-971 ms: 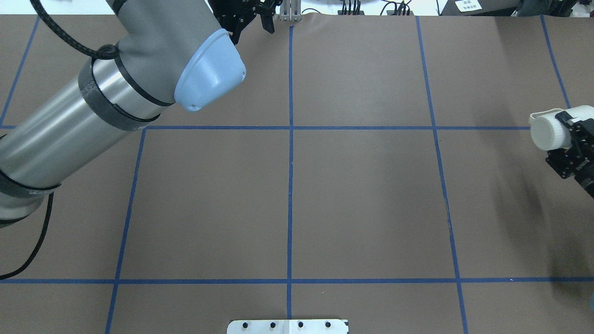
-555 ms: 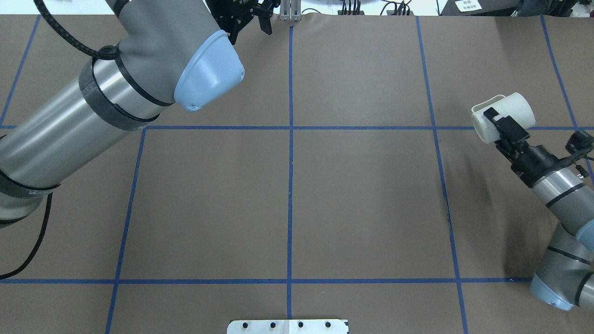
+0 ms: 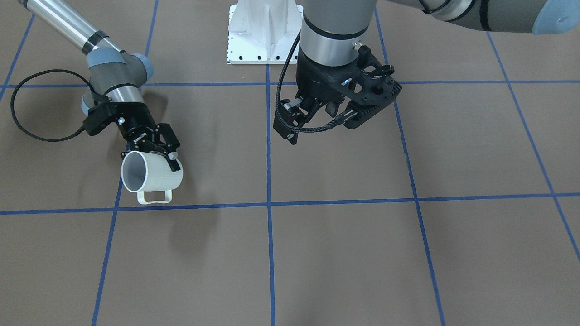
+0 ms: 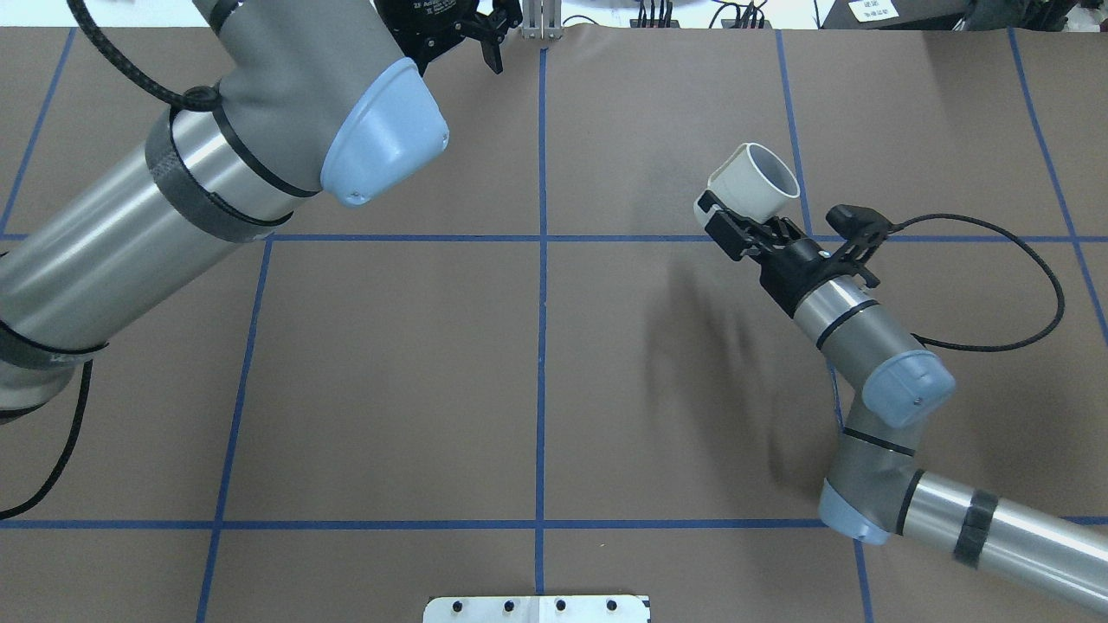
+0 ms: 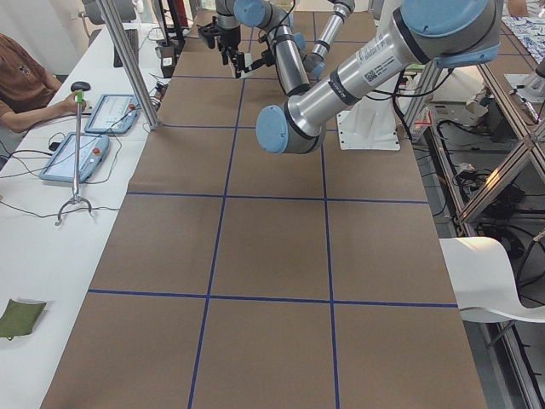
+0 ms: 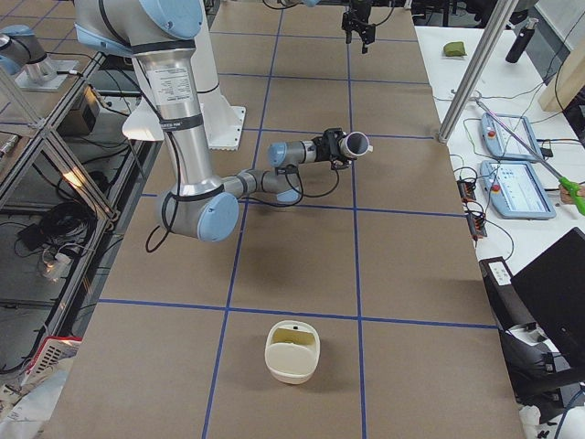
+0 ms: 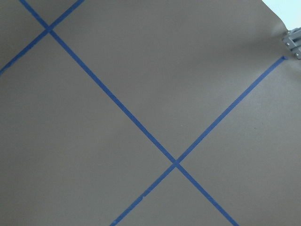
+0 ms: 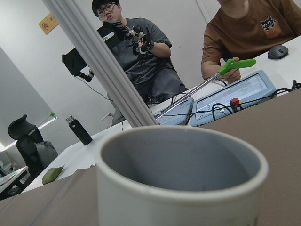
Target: Left arm hands cup to right arm to dump lemon
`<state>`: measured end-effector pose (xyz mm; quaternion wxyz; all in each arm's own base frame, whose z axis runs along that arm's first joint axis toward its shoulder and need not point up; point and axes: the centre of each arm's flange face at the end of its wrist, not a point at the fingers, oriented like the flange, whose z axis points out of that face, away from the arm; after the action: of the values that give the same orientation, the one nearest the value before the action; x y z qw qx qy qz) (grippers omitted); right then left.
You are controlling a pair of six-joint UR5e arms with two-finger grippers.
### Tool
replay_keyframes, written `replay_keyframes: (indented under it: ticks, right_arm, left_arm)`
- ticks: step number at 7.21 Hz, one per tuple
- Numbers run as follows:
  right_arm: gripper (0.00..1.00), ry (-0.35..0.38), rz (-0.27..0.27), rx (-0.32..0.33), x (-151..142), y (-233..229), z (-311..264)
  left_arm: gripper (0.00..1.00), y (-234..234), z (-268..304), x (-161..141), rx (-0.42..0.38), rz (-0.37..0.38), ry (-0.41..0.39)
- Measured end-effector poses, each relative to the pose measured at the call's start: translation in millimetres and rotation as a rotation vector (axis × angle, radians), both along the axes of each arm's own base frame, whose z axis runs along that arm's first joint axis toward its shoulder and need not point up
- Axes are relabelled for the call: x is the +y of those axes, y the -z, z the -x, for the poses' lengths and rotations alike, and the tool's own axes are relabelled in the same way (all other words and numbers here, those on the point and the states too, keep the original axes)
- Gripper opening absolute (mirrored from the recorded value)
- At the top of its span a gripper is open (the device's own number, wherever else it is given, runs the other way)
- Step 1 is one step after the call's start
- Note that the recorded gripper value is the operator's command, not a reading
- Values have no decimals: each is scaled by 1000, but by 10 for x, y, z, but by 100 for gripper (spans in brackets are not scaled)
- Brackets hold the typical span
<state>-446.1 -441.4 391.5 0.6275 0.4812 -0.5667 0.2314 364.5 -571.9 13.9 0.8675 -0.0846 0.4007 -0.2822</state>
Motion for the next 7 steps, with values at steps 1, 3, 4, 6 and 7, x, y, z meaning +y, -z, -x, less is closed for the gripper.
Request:
replay_keyframes:
  ticks: [1, 3, 4, 6, 7]
  right_arm:
    - [59, 1, -36, 85, -42, 281, 206]
    - [59, 8, -99, 243, -41, 807, 601]
    - [59, 12, -114, 290, 66, 962, 785]
    - [59, 12, -179, 369, 453, 1248, 1143]
    - [59, 16, -210, 395, 635, 1364, 1267]
  left_arm:
    - [100, -48, -7, -5, -7, -35, -36]
    - [99, -115, -101, 25, 10, -107, -92]
    - [98, -131, -135, 37, 22, -130, -102]
    - [93, -129, -263, 115, 29, -161, -139]
    - [91, -136, -384, 194, 27, -176, -175]
